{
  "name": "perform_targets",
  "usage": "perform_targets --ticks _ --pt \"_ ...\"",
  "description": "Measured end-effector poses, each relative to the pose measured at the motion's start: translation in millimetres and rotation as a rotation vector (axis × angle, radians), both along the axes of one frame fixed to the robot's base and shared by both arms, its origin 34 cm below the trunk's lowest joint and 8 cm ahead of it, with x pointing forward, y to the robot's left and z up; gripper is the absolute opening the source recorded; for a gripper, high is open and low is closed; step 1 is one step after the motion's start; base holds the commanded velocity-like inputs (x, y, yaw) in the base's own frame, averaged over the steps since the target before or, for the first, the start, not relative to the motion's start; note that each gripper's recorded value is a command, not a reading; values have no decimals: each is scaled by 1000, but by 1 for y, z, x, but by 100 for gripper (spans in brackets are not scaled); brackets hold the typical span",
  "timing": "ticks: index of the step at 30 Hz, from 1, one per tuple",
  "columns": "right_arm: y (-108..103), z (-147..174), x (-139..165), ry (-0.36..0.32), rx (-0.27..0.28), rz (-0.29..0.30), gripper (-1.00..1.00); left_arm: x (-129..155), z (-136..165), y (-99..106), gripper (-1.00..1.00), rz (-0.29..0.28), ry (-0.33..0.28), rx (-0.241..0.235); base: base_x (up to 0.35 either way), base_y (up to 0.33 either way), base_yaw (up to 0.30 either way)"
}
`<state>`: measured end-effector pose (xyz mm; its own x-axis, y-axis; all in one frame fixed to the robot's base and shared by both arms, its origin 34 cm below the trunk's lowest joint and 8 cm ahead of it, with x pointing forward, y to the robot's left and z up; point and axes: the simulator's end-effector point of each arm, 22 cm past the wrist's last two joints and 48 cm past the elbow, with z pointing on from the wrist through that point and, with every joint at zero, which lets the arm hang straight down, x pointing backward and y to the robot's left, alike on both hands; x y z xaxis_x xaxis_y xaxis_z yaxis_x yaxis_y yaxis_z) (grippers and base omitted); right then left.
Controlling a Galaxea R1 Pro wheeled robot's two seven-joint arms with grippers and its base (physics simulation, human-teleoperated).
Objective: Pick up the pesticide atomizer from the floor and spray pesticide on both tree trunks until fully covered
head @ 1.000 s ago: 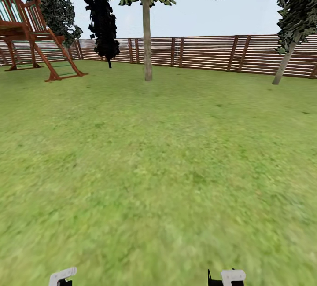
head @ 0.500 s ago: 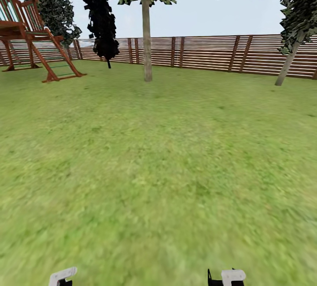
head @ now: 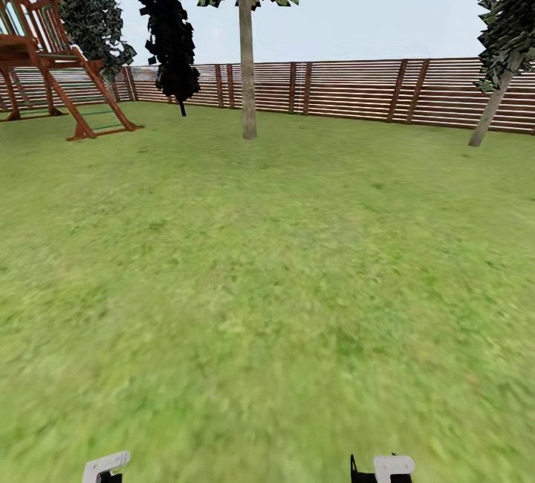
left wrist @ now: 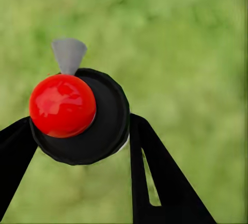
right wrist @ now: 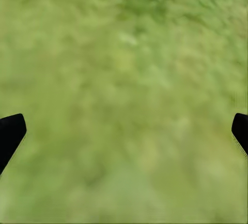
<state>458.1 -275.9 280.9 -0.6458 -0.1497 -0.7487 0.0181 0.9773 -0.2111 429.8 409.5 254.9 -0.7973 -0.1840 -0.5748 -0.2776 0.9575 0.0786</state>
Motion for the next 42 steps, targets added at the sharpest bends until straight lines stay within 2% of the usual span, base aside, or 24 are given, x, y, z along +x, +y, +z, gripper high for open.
perform_targets --ticks 27,33,42 --pt "2 0 0 -1 2 1 100 0 0 0 -100 0 0 0 339 0 0" --pt "3 0 0 -1 4 1 100 0 0 -1 -100 0 0 0 339 0 157" --pt "1 0 0 1 3 2 100 0 0 0 -100 0 0 0 339 0 16"
